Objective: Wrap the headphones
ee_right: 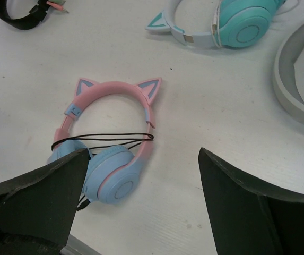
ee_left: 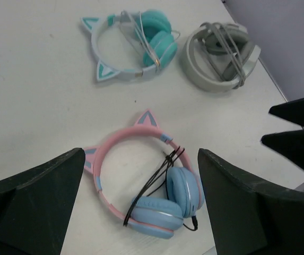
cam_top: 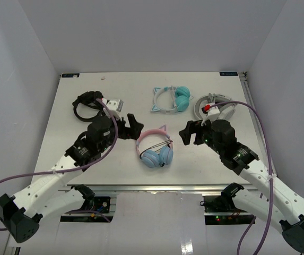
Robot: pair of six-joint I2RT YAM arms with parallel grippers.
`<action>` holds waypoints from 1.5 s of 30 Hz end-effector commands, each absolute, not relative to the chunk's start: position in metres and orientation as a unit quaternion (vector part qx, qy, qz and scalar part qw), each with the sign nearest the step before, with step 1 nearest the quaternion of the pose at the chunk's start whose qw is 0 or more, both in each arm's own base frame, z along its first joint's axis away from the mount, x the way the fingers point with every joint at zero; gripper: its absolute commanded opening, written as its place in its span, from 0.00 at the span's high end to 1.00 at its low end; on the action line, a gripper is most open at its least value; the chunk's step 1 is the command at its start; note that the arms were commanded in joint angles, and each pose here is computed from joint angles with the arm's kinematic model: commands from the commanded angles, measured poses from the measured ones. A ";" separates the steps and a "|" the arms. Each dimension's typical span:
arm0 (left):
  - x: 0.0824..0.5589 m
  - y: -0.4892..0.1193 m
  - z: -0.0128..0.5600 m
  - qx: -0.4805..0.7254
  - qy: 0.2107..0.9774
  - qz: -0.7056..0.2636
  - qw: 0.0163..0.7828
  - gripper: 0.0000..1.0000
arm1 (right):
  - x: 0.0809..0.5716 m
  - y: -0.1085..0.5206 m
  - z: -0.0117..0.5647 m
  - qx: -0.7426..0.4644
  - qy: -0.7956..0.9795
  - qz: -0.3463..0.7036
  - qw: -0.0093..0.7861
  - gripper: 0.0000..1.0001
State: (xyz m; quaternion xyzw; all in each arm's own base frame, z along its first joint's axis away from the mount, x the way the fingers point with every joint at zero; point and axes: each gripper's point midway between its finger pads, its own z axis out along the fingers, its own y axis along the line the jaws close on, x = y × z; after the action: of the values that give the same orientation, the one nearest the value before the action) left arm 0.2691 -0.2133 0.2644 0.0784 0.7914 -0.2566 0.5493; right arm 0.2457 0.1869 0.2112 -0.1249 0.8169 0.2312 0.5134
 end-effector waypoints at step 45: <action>0.205 -0.181 0.215 0.044 0.739 -0.328 0.587 0.02 | 0.231 0.155 0.192 -0.096 0.819 0.194 0.531 0.10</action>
State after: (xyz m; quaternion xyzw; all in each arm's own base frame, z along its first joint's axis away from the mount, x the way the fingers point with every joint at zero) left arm 0.2034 -0.1820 0.2149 0.0449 0.7397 -0.3316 0.5838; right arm 0.2297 0.1516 0.1833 -0.0894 0.8323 0.1841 0.5151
